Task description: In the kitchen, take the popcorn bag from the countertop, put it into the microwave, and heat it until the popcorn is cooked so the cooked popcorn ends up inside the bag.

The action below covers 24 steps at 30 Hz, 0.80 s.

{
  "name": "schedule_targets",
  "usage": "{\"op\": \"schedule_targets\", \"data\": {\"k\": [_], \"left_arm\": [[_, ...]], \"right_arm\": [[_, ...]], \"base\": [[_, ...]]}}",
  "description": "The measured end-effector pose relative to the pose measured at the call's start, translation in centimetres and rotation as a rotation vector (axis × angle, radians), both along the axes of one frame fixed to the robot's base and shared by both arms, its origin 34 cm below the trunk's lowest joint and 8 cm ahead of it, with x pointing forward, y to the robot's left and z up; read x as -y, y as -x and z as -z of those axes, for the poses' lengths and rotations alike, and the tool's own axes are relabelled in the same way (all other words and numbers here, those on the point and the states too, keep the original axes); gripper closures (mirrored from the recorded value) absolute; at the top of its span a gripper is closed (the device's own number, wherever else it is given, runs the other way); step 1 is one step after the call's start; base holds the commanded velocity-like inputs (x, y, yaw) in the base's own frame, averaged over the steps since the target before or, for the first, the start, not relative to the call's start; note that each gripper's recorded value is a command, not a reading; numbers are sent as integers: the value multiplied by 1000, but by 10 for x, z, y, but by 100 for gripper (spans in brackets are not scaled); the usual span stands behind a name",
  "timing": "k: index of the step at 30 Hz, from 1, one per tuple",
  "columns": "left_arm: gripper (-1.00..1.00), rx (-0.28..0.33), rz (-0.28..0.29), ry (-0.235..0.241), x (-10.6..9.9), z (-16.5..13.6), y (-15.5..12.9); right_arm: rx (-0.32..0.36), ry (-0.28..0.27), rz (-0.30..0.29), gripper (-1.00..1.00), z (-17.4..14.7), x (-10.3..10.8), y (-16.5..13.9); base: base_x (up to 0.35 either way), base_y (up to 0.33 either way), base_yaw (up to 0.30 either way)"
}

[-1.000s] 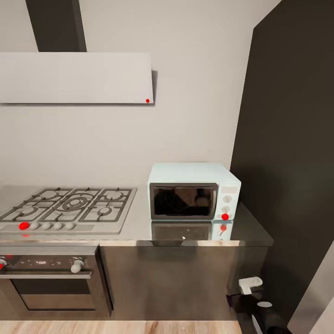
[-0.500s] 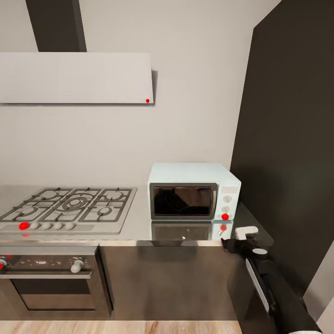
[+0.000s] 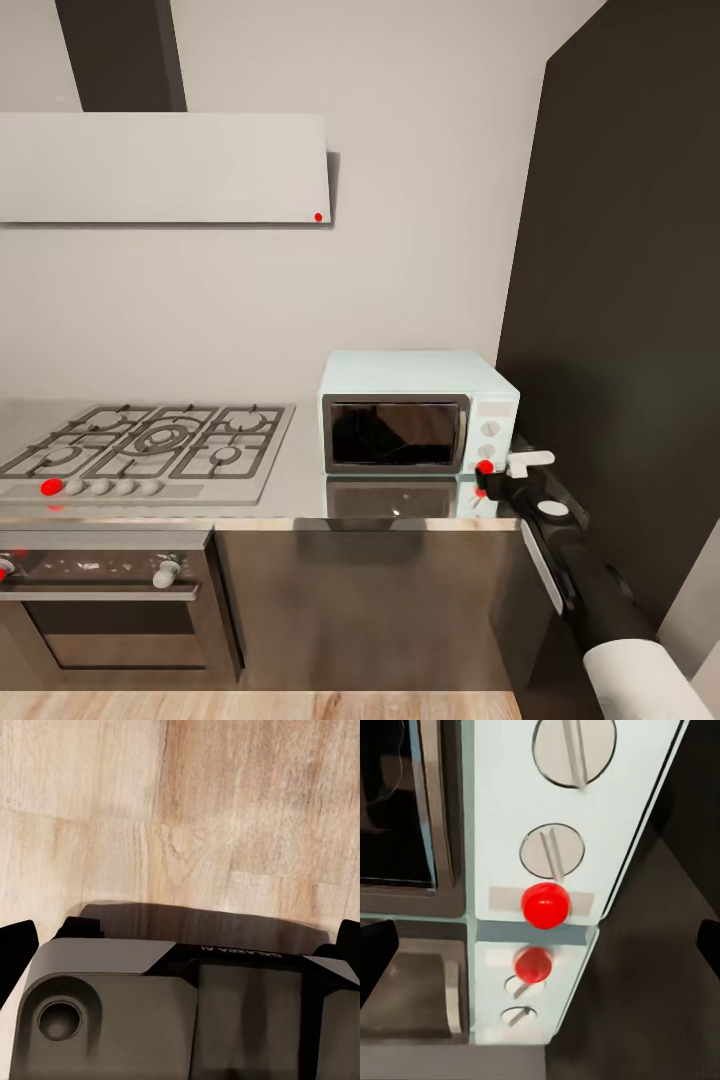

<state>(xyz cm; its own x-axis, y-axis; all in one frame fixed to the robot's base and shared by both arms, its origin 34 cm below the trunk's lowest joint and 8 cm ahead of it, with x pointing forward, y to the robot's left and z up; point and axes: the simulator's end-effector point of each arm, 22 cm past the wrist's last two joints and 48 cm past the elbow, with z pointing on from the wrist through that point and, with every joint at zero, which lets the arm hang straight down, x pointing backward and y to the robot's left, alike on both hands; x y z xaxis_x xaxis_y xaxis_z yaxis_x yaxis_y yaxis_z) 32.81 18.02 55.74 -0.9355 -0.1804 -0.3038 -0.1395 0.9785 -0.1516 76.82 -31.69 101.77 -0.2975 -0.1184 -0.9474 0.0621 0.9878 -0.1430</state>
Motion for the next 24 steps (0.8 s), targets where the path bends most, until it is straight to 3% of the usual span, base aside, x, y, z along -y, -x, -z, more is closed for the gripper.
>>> {"op": "schedule_targets", "data": {"k": [12, 20, 24], "left_arm": [[-100, 1, 0, 0, 0, 0, 0], [-100, 0, -13, 4, 1, 0, 0], [-100, 0, -13, 4, 1, 0, 0]], "right_arm": [[27, -11, -6, -100, -4, 1, -2], [-23, -22, 0, -100, 10, 2, 1], [-22, -64, 23, -100, 11, 12, 2]], "base": [[0, 0, 0], [0, 0, 0], [9, 0, 0]]}}
